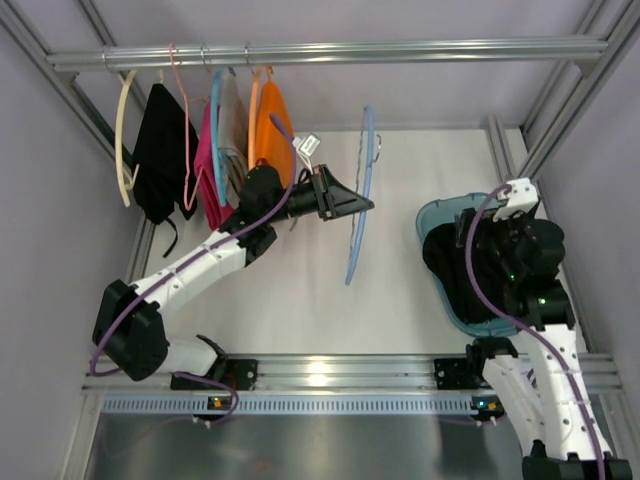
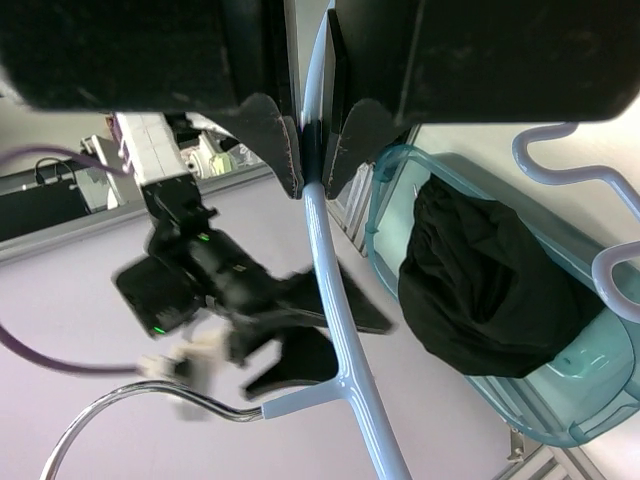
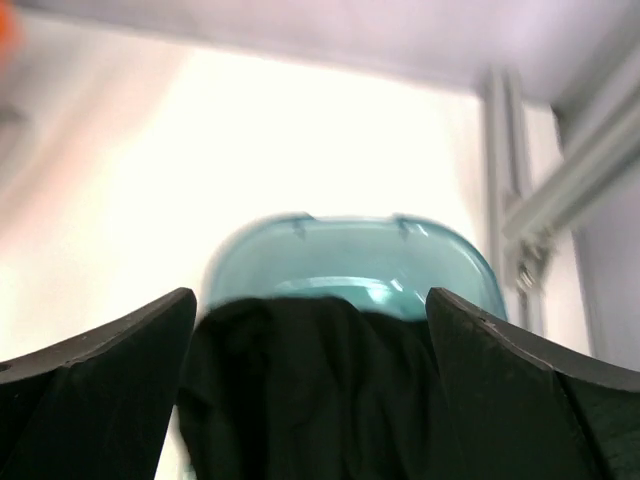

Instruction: Remove the trousers from the hanger

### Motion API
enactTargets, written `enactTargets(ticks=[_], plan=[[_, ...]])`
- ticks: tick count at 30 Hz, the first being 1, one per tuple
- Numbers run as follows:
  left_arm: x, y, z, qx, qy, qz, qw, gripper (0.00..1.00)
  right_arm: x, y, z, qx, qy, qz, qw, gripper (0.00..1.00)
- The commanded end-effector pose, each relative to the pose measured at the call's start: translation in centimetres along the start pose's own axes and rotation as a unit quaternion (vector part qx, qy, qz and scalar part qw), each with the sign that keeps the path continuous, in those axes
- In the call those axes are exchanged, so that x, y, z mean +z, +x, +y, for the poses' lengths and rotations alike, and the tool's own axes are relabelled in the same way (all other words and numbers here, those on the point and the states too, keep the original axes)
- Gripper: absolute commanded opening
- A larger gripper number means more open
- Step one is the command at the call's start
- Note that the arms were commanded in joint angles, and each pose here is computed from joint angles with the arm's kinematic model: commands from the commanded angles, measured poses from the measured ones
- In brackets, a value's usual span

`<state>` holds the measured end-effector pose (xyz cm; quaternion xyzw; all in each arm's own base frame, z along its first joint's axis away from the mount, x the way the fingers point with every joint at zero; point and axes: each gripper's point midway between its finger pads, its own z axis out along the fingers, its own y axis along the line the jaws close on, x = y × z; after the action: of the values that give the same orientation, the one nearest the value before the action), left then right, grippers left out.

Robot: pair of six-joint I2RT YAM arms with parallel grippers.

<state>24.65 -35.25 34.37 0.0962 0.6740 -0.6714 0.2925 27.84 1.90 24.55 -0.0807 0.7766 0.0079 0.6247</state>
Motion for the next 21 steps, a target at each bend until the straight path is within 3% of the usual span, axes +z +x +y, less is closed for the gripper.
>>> enactTargets(ticks=[1, 5, 10, 21], plan=[[0.1, -2.2, -2.6, 0.021, 0.034, -0.038, 0.998, 0.0, -3.7, -4.8, 4.9, 0.038, -0.135, -0.067, 0.988, 0.99], [0.2, -2.7, -2.9, 0.011, 0.039, -0.051, 0.998, 0.0, -5.6, -8.6, 8.4, 0.093, -0.235, -0.117, 0.96, 0.99], [0.5, -4.0, -4.7, 0.016, 0.06, -0.071, 0.996, 0.0, -5.1, -10.4, 10.5, 0.148, -0.297, -0.092, 0.939, 0.99], [2.4, -10.1, -9.1, 0.003, 0.08, -0.124, 0.989, 0.0, -3.1, -11.5, 10.2, 0.142, -0.288, -0.083, 0.943, 0.99]])
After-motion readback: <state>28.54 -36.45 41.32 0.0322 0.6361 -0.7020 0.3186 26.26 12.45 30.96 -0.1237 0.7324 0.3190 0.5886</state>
